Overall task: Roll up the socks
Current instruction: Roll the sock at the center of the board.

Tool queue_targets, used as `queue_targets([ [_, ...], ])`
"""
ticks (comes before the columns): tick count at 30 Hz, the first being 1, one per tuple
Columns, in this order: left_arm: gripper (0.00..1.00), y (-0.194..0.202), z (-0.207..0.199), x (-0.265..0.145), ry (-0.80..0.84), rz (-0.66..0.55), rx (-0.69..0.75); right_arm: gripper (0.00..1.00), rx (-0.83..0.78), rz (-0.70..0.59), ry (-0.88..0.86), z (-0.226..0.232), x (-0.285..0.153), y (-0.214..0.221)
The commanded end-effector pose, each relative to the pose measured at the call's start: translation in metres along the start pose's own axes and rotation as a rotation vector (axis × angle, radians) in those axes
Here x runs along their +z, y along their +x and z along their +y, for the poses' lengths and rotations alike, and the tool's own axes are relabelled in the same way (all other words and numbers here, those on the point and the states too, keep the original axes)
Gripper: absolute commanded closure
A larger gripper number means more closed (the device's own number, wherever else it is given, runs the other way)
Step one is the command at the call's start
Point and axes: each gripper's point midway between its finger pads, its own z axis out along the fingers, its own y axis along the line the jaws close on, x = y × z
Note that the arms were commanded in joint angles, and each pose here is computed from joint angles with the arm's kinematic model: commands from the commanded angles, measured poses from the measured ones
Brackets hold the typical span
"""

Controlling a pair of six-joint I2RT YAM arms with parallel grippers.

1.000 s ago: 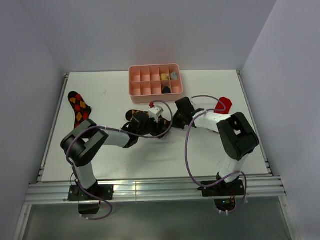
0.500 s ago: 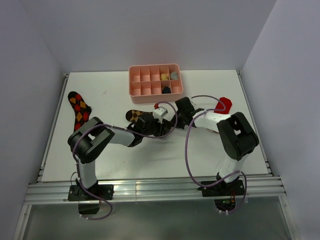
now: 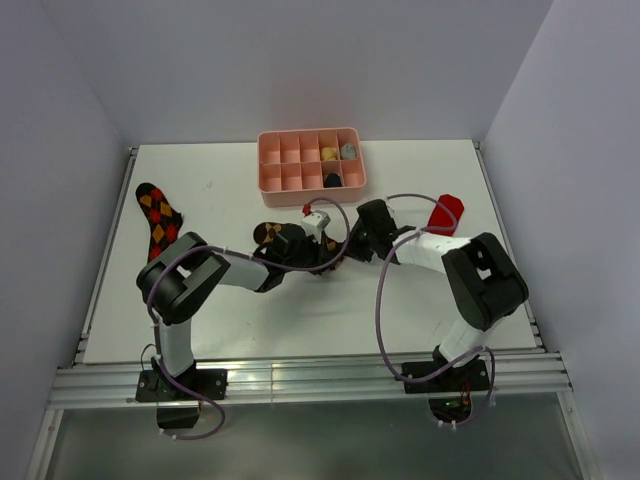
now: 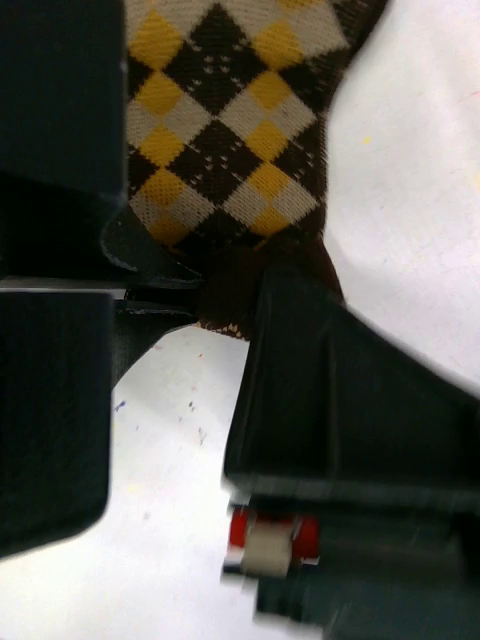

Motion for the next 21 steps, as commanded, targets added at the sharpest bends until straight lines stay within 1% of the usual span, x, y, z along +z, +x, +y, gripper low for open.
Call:
queue_targets([
  [1, 1.00, 0.028, 0.012, -0.005, 0.016, 0.083, -0.165, 0.67, -0.013, -0.032, -0.165, 0.029, -0.023, -0.007],
  [2, 1.00, 0.028, 0.013, -0.005, 0.025, 0.076, -0.188, 0.65, -0.013, -0.042, -0.183, 0.030, -0.025, -0.009],
  [3, 1.00, 0.030, 0.011, -0.007, 0.050, 0.089, -0.224, 0.65, -0.021, -0.052, -0.230, 0.034, -0.030, -0.009],
  [4, 1.00, 0.034, 0.018, -0.008, 0.042, 0.096, -0.253, 0.64, -0.018, -0.059, -0.249, 0.034, -0.032, -0.012],
  [6, 1.00, 0.036, 0.019, -0.009, 0.062, 0.113, -0.298, 0.63, -0.013, -0.073, -0.290, 0.033, -0.036, -0.013],
  [9, 1.00, 0.038, 0.022, -0.008, 0.078, 0.129, -0.344, 0.60, -0.015, -0.096, -0.341, 0.032, -0.040, -0.016],
  [15, 1.00, 0.041, 0.025, -0.003, 0.079, 0.170, -0.378, 0.56, -0.013, -0.116, -0.374, 0.024, -0.036, -0.016],
  [16, 1.00, 0.041, 0.025, -0.003, 0.079, 0.173, -0.381, 0.54, -0.007, -0.108, -0.367, 0.020, -0.032, -0.014],
  [19, 1.00, 0.045, 0.025, -0.003, 0.083, 0.188, -0.404, 0.52, 0.025, -0.098, -0.380, 0.012, -0.025, -0.013],
  [21, 1.00, 0.044, 0.026, -0.003, 0.083, 0.188, -0.419, 0.51, 0.039, -0.113, -0.394, 0.008, -0.024, -0.015],
])
